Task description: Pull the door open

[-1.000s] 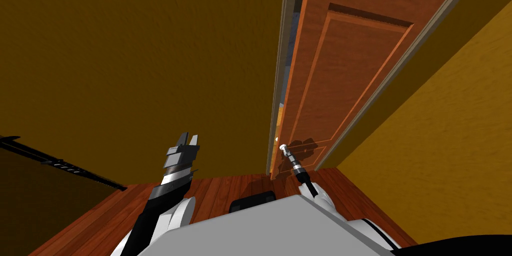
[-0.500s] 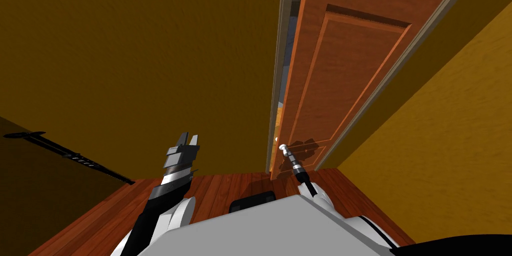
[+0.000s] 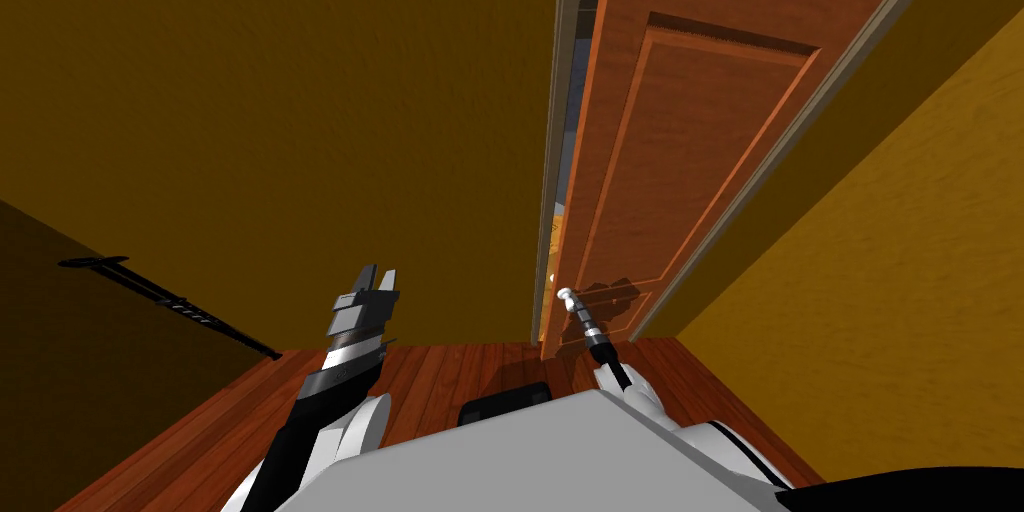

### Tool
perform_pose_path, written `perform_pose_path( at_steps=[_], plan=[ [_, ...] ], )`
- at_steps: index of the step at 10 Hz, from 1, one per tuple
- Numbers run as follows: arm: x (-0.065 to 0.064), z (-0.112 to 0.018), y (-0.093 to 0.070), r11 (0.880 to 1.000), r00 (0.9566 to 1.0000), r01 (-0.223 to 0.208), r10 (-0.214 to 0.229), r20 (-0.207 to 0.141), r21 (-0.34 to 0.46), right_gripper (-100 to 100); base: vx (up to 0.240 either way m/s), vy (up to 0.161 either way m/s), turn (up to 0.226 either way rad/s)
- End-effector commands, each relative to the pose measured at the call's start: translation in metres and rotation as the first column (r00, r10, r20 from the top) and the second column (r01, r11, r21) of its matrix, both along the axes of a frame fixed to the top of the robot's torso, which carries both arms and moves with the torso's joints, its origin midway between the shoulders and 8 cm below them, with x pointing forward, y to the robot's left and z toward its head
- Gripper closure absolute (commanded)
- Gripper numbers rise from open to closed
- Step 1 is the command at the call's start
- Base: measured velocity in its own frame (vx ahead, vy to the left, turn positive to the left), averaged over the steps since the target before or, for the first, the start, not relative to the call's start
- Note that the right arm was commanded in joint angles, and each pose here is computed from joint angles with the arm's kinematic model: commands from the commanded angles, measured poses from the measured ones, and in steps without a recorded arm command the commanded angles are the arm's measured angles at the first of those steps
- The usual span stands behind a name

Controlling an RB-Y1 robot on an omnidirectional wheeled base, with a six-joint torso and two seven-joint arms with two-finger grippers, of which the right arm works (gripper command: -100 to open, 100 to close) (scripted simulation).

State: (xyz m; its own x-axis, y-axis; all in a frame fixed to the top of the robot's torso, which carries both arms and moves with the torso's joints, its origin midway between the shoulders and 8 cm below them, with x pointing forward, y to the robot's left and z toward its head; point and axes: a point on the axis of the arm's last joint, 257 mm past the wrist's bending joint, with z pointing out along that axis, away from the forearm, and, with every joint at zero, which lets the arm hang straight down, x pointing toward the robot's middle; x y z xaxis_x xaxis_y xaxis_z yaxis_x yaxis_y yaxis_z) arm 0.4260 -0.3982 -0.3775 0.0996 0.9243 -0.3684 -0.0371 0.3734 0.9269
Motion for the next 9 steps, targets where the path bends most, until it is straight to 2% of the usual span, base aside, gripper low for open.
perform_pose_path(
  at_steps=[1,2,3,5,7,8,9],
  plan=[
    [0.0016,-0.001,0.0146,1.0,0.9998,-0.018,0.018,-0.001,0.017,100,0.0,0.0,0.0],
    [0.003,-0.0007,0.0151,0.997,0.9999,-0.016,0.016,0.005,0.071,100,-0.034,-0.011,0.063],
    [0.003,-0.0007,0.0151,0.997,0.9999,-0.016,0.016,0.005,0.071,100,-0.039,-0.015,0.027],
    [0.0058,-0.0003,0.0162,0.987,0.9999,-0.011,0.009,0.014,0.161,100,-0.069,-0.036,0.077],
    [0.0058,-0.0003,0.0162,0.984,0.9998,-0.012,0.01,0.015,0.177,100,-0.042,-0.025,0.016],
    [0.0072,-0.0002,0.0168,0.974,0.9998,-0.011,0.006,0.02,0.228,100,-0.042,-0.011,0.052],
    [0.0072,-0.0002,0.0168,0.973,0.9998,-0.011,0.006,0.021,0.23,100,-0.037,-0.015,0.041]
  ],
)
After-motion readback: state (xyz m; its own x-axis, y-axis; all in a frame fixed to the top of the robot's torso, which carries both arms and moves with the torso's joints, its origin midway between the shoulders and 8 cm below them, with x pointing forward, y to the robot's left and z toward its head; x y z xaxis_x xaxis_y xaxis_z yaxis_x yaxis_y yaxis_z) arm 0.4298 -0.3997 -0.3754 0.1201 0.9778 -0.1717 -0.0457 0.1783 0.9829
